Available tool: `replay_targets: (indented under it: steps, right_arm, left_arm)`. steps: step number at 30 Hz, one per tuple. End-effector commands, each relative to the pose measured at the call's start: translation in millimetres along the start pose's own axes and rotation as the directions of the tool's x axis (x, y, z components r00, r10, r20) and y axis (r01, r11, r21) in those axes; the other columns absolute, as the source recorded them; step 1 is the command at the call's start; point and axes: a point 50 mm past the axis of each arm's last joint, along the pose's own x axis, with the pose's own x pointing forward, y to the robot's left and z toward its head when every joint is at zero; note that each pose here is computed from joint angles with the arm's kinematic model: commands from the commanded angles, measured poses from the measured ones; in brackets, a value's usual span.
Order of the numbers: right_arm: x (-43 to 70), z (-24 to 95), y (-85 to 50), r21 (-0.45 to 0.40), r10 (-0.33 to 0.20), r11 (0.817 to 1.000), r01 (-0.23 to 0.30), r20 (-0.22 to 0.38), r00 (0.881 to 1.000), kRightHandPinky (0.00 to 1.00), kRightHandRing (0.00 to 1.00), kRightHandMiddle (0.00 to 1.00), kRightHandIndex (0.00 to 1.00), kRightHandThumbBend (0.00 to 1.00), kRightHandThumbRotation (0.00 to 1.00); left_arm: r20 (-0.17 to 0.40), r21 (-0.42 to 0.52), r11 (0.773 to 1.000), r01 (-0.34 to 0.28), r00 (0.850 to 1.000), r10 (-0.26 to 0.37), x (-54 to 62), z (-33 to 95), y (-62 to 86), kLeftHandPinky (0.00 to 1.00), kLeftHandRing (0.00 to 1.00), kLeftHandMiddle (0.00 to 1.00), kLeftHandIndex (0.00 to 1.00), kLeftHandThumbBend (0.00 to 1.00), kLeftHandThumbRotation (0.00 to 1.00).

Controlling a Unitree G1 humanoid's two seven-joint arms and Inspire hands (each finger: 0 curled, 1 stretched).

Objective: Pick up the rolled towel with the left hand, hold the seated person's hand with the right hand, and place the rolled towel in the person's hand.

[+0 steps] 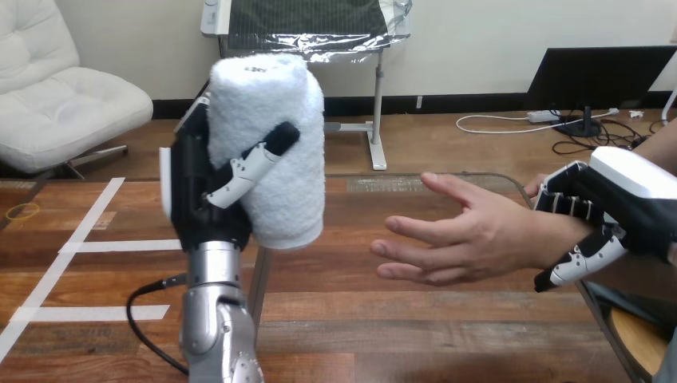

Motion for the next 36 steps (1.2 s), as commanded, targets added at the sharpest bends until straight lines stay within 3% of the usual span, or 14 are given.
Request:
replay_targets:
  steps: [1,21,36]
  right_arm:
    - [10.3,16.1,-8.6,0.022,-0.032,0.999,0.031,0.062,0.998,0.27,0.32,0.38,0.42,0.93,0.02]
    - [16.1,27.0,-10.7,0.026,-0.030,0.999,0.029,0.075,0.997,0.29,0.34,0.40,0.43,0.92,0.03]
    - [22.8,38.2,-10.9,0.040,-0.039,0.999,0.035,0.099,0.994,0.29,0.34,0.40,0.42,0.91,0.03]
  left_arm:
    - [0.081,-0.041,0.996,0.076,0.994,-0.072,29.7,11.4,-23.7,0.23,0.27,0.33,0.37,0.47,0.00]
    - [-0.007,-0.086,0.993,0.084,0.996,-0.085,36.1,-10.6,-33.6,0.25,0.30,0.36,0.40,0.55,0.00]
    - [-0.058,-0.156,0.981,0.113,0.991,-0.124,35.4,-24.5,-61.6,0.30,0.34,0.39,0.42,0.61,0.00]
